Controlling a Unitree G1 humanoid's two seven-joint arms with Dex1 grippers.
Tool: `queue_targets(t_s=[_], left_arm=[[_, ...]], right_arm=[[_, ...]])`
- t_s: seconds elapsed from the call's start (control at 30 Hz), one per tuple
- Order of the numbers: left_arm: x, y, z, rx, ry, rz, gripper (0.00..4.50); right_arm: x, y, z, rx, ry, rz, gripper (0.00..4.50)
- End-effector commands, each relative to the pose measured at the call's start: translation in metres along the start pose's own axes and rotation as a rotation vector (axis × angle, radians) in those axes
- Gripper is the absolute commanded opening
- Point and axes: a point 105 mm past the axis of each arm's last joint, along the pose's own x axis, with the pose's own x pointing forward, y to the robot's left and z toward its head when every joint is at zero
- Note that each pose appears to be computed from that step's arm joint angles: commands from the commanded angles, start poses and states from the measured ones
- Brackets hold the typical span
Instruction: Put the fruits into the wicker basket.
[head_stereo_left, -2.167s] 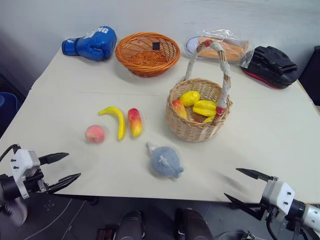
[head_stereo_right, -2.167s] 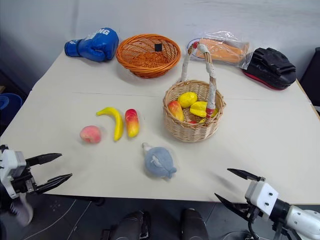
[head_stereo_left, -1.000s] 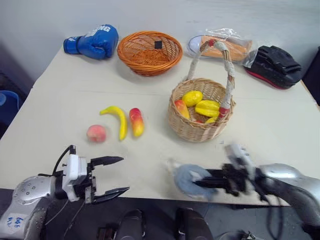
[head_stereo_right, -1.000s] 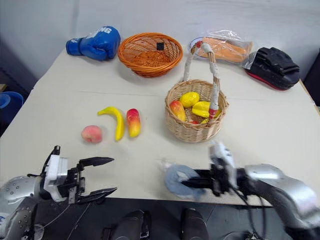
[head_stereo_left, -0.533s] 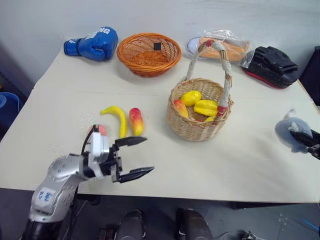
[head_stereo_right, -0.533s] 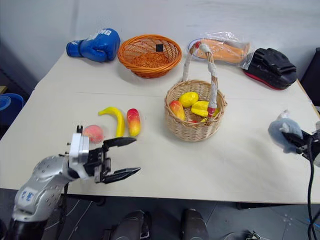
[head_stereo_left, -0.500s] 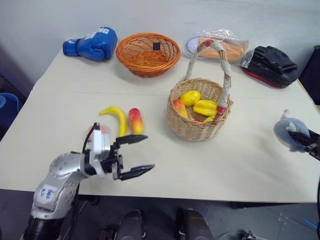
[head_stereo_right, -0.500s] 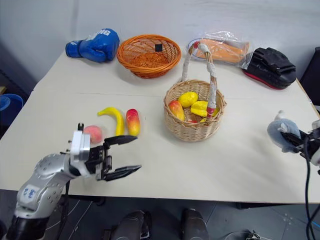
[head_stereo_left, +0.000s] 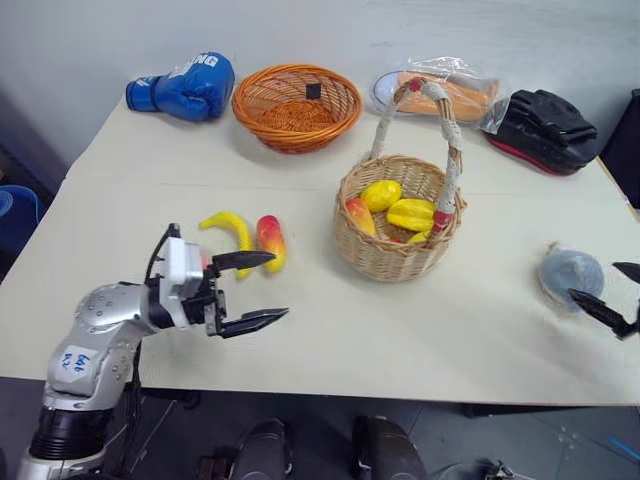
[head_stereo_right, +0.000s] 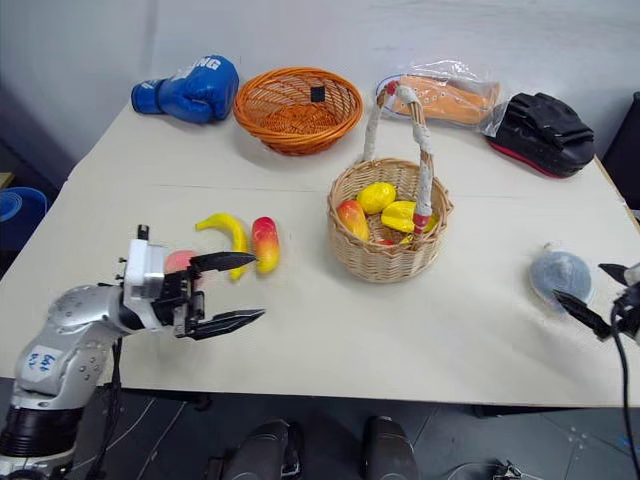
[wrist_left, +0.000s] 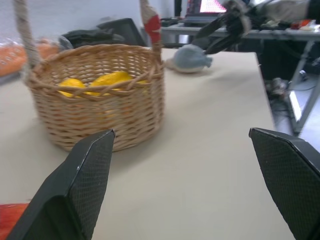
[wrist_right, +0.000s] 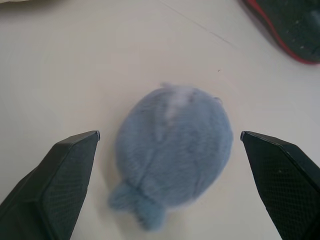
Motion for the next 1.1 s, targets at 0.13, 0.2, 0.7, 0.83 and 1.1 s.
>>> queue_targets(t_s=[0.13,0.2,0.7,0.83,1.1], left_arm=[[-0.061,0.015,-0.009,0.019,0.116,0.184,4.50],[-0.081,0.018,-0.010,0.023,0.148,0.248,4.50],[-0.248,-0.005,-0.044,-0.226,0.320,0.908,4.50],[-0.203,0.005,-0.032,-0.260,0.256,0.704,4.50],[-0.137,0.061,-0.040,-0.174,0.349,0.438,4.50]], right_arm=[[0.023,0.104,0.058,-0.091,-0.249,0.367,4.48],[0.029,0.128,0.068,-0.047,-0.338,0.395,4.48],[0.044,0.242,0.120,-0.014,-0.723,0.653,4.48],[0.040,0.240,0.128,-0.031,-0.747,0.660,4.48],[0.035,0.226,0.129,-0.052,-0.721,0.675,4.48]])
